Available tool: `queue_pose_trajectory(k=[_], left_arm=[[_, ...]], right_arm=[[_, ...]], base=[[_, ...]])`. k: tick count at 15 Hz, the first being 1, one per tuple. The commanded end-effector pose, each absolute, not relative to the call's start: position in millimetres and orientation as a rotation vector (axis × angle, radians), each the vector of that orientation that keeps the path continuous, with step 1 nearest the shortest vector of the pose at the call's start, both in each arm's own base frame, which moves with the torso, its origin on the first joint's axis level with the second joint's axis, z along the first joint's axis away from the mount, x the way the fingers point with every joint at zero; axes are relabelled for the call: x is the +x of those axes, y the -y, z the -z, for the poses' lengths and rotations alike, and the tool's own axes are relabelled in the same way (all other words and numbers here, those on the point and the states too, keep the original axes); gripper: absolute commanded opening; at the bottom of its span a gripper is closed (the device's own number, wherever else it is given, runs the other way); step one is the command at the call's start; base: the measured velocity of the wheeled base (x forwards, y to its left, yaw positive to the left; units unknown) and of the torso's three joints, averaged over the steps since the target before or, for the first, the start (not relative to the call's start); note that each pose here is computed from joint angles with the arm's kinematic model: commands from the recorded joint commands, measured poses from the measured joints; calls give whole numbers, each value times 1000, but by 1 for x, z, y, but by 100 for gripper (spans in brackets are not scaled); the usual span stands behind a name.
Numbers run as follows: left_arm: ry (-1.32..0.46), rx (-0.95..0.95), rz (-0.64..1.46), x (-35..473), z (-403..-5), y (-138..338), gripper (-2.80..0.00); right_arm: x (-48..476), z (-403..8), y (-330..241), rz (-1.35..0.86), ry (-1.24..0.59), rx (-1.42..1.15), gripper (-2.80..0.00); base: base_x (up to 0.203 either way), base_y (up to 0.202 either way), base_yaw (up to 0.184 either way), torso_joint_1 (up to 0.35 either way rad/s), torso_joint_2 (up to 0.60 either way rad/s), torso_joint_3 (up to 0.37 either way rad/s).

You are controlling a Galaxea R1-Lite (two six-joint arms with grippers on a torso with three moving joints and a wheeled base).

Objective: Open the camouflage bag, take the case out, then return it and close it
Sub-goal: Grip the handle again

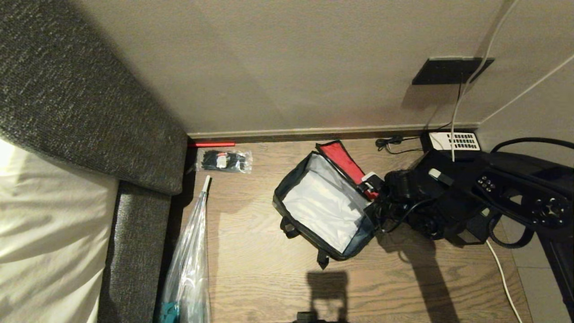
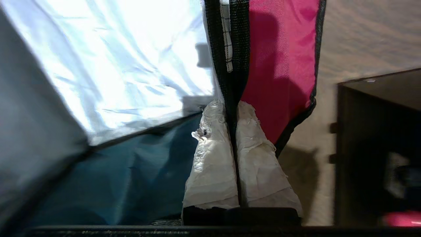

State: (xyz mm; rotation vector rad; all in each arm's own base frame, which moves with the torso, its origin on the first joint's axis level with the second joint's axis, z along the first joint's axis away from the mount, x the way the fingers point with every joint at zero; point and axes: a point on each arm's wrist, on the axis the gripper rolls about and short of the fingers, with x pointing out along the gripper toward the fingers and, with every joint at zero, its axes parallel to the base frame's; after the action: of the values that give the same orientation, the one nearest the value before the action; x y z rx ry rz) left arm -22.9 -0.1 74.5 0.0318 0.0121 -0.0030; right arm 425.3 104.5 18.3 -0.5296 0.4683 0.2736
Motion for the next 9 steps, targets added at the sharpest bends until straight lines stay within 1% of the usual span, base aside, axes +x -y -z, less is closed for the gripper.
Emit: queue_pose_trajectory(k=[1, 4, 9], left_arm=[[-12, 32, 3, -23, -74, 0, -280], [-12, 32, 3, -23, -74, 0, -280], [-12, 33, 3, -23, -74, 0, -280]], right_arm=[[427, -20, -94, -256, -464, -557, -280], [423, -20, -89, -248, -478, -556, -280], [421, -34, -84, -240, -450, -569, -280]], base=[[0, 0, 0, 0, 0, 0], [0, 0, 0, 0, 0, 0], [0, 0, 0, 0, 0, 0]])
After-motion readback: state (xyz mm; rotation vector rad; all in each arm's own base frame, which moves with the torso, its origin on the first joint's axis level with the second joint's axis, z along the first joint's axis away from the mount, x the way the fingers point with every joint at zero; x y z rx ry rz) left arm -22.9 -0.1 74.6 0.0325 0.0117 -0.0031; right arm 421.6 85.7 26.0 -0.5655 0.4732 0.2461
